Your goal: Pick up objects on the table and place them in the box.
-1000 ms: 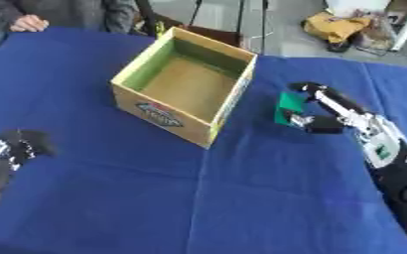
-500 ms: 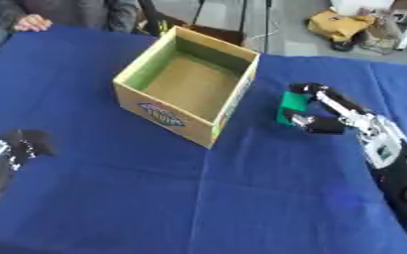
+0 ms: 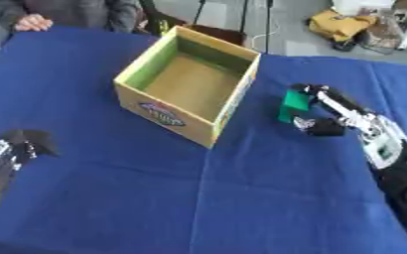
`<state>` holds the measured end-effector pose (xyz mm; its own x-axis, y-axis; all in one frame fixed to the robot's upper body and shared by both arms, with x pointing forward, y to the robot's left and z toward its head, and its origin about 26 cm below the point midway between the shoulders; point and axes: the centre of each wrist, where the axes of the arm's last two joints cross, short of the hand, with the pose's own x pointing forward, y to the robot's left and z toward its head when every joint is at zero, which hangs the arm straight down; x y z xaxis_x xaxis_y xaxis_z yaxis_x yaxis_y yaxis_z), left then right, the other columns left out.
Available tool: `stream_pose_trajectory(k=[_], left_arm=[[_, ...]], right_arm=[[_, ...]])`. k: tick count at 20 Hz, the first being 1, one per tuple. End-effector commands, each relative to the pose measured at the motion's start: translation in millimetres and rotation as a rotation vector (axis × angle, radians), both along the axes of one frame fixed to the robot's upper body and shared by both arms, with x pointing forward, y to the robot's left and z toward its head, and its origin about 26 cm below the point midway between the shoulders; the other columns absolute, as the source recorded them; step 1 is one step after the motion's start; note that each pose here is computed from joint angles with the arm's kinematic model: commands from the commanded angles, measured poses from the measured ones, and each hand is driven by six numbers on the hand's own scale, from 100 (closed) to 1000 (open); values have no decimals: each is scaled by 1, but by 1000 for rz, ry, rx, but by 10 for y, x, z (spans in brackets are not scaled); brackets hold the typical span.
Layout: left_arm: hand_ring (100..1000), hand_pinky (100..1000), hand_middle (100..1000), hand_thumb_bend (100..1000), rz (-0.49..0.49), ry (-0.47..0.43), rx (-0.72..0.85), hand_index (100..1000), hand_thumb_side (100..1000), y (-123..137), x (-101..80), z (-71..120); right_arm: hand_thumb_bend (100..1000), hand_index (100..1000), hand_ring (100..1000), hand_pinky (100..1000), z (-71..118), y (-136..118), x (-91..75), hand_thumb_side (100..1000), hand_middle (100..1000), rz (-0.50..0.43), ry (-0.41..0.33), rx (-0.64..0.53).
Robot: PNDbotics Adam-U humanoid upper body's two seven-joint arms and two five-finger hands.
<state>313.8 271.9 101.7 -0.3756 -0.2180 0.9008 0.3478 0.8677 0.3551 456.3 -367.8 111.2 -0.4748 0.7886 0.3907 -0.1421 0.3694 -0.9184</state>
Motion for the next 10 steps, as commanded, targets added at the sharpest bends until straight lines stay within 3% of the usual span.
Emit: stream_pose_trajectory(k=[1, 10], left_arm=[[658, 866, 579, 350, -7, -22, 15, 765, 986, 18, 6, 75], [659, 867, 579, 347, -7, -22, 15, 765, 988, 17, 6, 76]], right_arm=[[100, 959, 835, 717, 137, -105, 2, 389, 654, -25, -22, -34], [100, 943, 743, 692, 137, -91, 2, 274, 524, -36, -41, -30]])
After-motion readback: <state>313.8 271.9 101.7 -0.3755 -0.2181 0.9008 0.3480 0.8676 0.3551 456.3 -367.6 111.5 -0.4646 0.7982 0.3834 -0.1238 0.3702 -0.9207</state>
